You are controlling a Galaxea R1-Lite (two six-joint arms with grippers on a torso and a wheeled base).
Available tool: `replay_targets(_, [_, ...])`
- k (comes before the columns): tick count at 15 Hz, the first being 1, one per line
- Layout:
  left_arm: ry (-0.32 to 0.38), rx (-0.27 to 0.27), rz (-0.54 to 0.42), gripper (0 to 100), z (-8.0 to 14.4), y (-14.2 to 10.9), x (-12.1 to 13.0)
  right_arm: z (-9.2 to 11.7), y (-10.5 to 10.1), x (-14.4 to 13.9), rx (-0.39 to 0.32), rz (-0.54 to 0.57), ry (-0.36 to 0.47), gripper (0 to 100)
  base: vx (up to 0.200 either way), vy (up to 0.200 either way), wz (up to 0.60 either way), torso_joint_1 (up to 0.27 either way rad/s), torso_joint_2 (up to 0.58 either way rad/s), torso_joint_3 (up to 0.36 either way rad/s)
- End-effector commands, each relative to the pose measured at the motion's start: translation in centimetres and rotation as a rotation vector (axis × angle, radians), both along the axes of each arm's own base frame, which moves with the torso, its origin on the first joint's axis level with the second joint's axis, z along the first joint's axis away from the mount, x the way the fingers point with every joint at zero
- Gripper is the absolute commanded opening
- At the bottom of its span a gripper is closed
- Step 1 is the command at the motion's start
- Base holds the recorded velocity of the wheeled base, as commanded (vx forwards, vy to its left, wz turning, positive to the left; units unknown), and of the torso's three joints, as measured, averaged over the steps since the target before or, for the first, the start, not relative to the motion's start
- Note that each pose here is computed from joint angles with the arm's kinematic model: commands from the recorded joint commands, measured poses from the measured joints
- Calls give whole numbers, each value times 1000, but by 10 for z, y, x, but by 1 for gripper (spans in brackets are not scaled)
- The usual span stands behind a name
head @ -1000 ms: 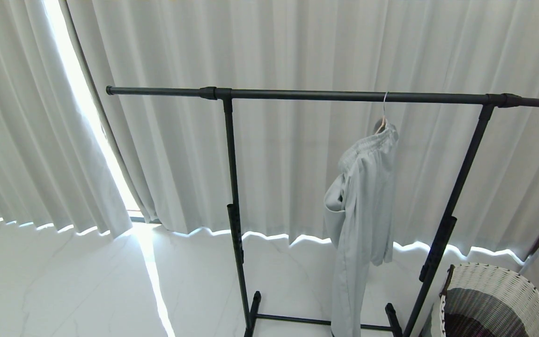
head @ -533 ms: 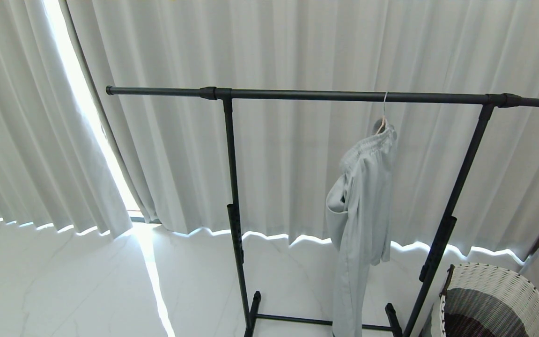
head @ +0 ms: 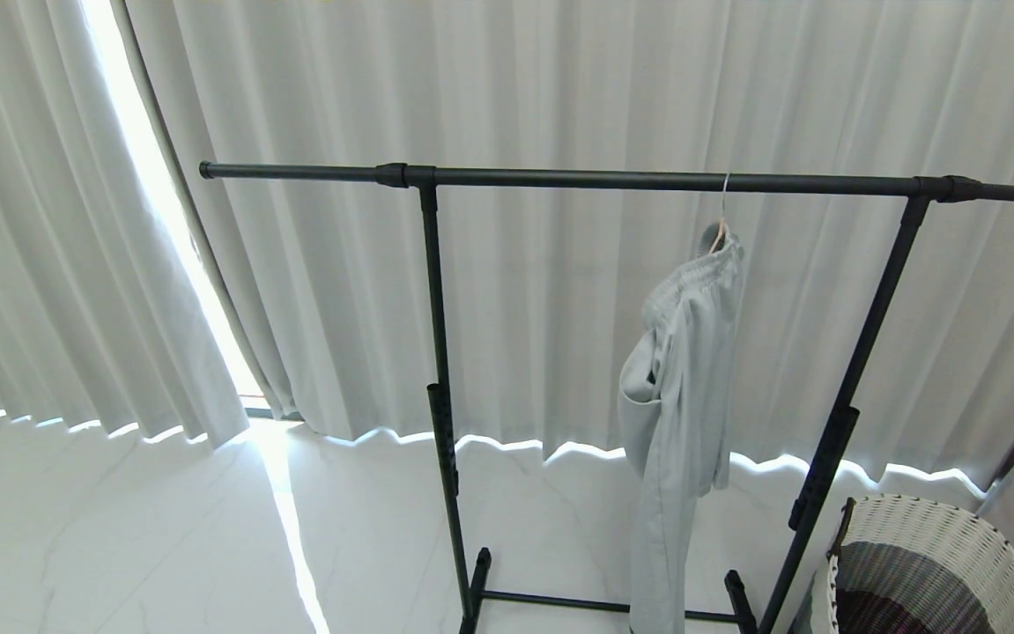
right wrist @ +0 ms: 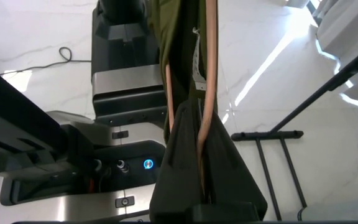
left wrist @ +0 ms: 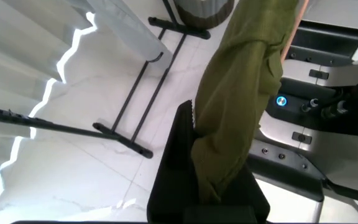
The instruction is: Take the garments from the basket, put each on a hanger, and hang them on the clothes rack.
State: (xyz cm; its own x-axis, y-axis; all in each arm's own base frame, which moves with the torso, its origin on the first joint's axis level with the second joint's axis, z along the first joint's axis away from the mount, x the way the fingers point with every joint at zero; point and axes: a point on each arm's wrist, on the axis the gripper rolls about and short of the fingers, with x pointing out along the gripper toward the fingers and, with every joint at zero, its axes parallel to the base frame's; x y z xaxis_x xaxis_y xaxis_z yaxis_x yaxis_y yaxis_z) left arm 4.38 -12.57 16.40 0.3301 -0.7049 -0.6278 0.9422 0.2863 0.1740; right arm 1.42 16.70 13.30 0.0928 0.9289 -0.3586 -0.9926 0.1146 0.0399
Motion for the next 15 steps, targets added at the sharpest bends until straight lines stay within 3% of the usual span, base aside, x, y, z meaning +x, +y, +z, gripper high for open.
replay_targets(1, [-1, 3, 0, 0, 0, 0, 0, 0, 0, 0, 0, -1, 0, 0, 0, 0, 0, 0, 0, 0])
replay_targets(2, [0, 1, 3, 0, 0, 0, 0, 0, 0, 0, -2, -2, -2, 0, 0, 0, 0, 0, 0, 0])
replay_targets(3, [-1, 2, 4, 0, 0, 0, 0, 0, 0, 0, -2, -2, -2, 100, 0, 0, 0, 0, 0, 0])
replay_targets(6, [-24, -2, 20, 0, 1, 2, 0, 0, -1, 3, -3, -65, -19, 100, 0, 0, 0, 0, 0, 0])
replay_targets(8, [-156, 54, 61, 0, 1, 6, 1, 1, -2, 12, 3, -161, -37, 100, 0, 0, 0, 0, 0, 0])
replay_targets(10, [-208, 85, 100, 0, -6, 17, -1, 3, -5, 20, 11, -217, -41, 100, 0, 0, 0, 0, 0, 0])
replay_targets(11, [-212, 82, 109, 0, -8, 21, -1, 4, -5, 22, 16, -226, -42, 100, 0, 0, 0, 0, 0, 0])
replay_targets(14, [-264, 82, 262, 0, -4, 27, 7, 5, -1, 25, 16, -236, -40, 100, 0, 0, 0, 0, 0, 0])
replay_targets(15, [-281, 27, 327, 0, 6, 26, 14, 4, 2, 25, 9, -237, -35, 100, 0, 0, 0, 0, 0, 0])
